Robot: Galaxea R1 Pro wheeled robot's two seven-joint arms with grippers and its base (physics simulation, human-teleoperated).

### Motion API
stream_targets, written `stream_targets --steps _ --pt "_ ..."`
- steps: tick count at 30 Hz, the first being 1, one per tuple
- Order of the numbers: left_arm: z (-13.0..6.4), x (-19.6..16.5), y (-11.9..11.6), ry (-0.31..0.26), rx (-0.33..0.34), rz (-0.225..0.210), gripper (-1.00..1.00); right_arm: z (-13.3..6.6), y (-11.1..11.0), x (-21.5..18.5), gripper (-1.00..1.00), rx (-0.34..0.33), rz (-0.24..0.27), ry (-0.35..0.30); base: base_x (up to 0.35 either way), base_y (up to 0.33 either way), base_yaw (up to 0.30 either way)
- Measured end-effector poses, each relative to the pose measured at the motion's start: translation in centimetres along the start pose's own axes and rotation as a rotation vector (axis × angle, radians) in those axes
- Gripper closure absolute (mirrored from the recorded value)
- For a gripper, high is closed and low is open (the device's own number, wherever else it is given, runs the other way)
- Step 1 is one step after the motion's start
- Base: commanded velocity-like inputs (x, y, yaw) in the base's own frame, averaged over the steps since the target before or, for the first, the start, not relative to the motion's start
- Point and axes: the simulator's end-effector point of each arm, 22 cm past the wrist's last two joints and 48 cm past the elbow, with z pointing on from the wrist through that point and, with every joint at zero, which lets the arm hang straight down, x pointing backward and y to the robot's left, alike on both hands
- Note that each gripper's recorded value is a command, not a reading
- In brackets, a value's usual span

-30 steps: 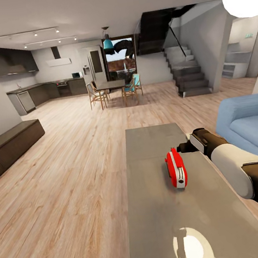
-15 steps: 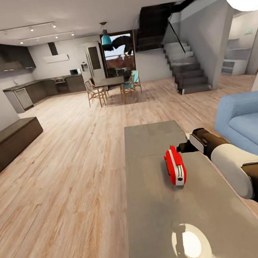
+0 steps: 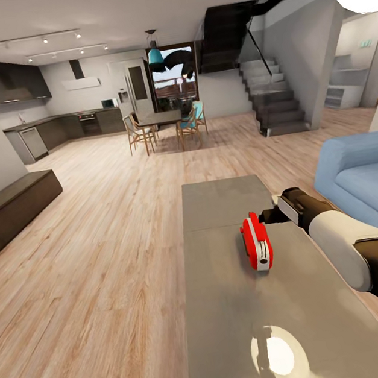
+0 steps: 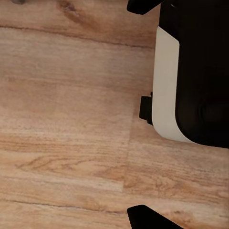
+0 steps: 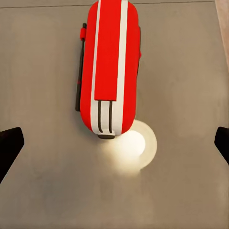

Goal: Turn on the radio receiver that's on the table in the living room.

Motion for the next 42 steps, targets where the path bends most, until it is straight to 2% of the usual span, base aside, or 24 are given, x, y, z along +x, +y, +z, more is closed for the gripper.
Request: stream_targets --steps 42 --pt "-0.3 2.1 -0.1 0.053 -0.001 0.004 -1.0 3.4 0.7 2.5 -1.0 -0.002 -0.008 0.058 0.0 0.0 0.0"
